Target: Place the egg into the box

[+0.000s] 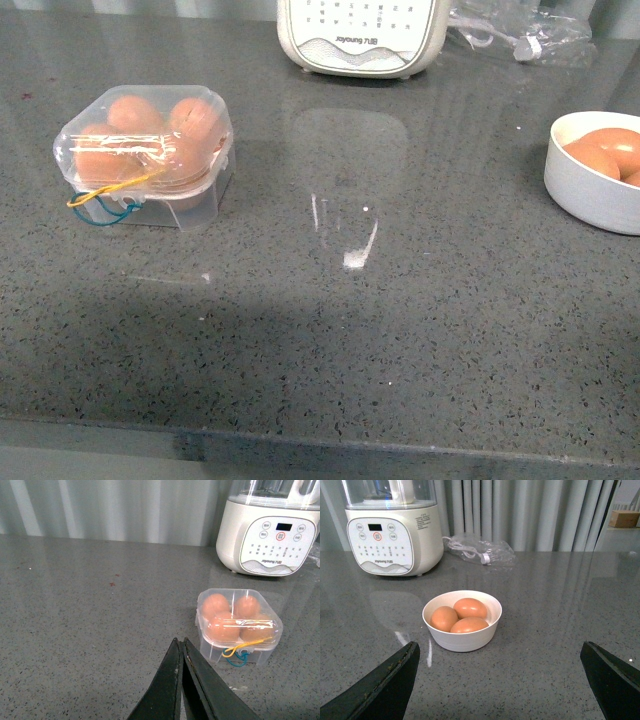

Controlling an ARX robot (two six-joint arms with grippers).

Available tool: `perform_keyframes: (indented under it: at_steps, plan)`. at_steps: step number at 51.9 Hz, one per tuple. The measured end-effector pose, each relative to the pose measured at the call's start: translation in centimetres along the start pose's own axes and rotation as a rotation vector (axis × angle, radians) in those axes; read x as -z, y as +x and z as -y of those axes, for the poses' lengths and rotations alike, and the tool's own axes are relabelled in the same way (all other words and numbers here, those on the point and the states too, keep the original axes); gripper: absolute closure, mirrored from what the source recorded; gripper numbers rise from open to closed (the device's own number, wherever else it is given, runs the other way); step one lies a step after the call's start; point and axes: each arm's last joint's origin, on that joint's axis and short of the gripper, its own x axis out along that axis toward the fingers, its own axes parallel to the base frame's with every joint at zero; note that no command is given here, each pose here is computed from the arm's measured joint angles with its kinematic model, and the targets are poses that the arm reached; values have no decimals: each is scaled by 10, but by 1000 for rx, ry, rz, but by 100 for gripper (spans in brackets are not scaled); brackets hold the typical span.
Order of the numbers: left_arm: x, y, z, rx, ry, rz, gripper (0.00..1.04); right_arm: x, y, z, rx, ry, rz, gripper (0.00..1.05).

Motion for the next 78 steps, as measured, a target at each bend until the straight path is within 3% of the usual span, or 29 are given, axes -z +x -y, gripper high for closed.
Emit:
perform_keyframes:
  at_steps: [50,73,78]
  plan:
    - [3,-23,0,0,0,-5,100,0,0,0,0,0,0,7]
    - [3,-23,0,0,0,-6,7,0,0,0,0,0,0,7]
    - [3,-23,0,0,1,-6,7,0,0,0,0,0,0,7]
